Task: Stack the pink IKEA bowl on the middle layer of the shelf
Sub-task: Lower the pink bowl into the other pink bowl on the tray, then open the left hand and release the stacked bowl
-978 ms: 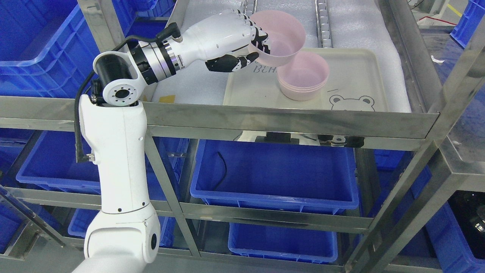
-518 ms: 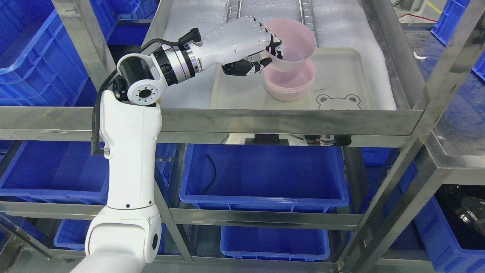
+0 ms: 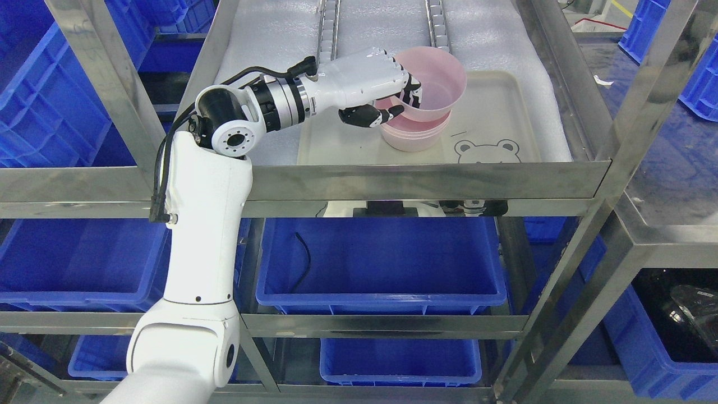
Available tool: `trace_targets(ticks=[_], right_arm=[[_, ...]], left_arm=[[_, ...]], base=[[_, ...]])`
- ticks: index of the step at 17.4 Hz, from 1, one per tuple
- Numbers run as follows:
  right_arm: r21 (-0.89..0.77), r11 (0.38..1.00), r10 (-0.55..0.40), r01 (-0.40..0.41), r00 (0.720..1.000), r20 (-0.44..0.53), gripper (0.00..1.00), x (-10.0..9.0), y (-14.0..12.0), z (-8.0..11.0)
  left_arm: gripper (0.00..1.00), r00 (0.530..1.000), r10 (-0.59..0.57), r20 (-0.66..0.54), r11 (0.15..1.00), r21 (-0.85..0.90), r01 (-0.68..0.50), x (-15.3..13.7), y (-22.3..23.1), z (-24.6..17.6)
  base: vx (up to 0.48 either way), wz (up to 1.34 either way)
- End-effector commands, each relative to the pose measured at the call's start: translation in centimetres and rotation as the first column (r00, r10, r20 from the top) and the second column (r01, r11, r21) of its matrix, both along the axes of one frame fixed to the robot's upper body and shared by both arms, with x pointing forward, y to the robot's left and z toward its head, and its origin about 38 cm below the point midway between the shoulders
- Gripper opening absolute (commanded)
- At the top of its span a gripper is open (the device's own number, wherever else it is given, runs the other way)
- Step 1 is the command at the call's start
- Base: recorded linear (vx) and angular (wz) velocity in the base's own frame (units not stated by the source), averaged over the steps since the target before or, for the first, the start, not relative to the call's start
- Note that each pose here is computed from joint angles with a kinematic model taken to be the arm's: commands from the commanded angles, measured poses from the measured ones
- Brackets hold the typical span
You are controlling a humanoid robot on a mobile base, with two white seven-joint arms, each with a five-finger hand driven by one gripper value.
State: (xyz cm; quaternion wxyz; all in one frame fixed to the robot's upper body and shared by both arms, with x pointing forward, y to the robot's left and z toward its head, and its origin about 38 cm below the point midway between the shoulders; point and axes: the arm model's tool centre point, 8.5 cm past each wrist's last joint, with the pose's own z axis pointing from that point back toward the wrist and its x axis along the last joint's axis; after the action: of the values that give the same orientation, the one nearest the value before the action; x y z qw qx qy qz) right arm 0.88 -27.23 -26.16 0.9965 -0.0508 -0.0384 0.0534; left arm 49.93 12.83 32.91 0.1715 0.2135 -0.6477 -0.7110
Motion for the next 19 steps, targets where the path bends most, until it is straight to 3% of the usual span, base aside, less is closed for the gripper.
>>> trace_targets(ticks=[1, 8, 13, 14, 15, 19], right_arm=[[-0.016, 1.0, 0.002, -0.001, 1.0, 0.013, 1.0, 0.3, -1.1, 0.1], [-0.016, 1.0, 0.002, -0.001, 1.0, 0.013, 1.0, 0.3, -1.1, 0.1], [-0.016, 1.0, 0.002, -0.001, 1.0, 0.013, 1.0, 0.3, -1.1, 0.1], [-0.016, 1.0, 0.002, -0.001, 1.0, 0.013, 1.0, 0.3, -1.1, 0.1], [-0.016, 1.0, 0.002, -0.001, 1.0, 0.015, 1.0, 0.4, -1.1, 0.1], [-0.016, 1.0, 0.002, -0.001, 1.0, 0.013, 1.0, 0.3, -1.1, 0.1]], left_arm=[[0.04, 0.999, 0.044, -0.025, 0.999, 0.013, -0.044, 1.1, 1.6, -0.1], [0.04, 0.994, -0.059, -0.09, 0.998, -0.009, 0.058, -0.2, -0.5, -2.4], [0.08, 0.986, -0.054, -0.157, 0.998, 0.015, 0.057, -0.6, -0.3, -5.2], [0.15, 0.987, -0.052, -0.153, 0.998, 0.015, 0.055, -0.6, -0.3, -5.1], [0.35, 0.988, -0.048, -0.149, 0.999, 0.012, 0.05, -0.5, -0.1, -4.9], [0.71, 0.992, -0.048, -0.113, 0.996, -0.078, 0.039, -0.3, 0.8, -3.4]], base=[[0.0, 0.0], [-0.001, 0.01], [-0.001, 0.01], [-0.004, 0.04], [-0.001, 0.05], [0.003, 0.05]])
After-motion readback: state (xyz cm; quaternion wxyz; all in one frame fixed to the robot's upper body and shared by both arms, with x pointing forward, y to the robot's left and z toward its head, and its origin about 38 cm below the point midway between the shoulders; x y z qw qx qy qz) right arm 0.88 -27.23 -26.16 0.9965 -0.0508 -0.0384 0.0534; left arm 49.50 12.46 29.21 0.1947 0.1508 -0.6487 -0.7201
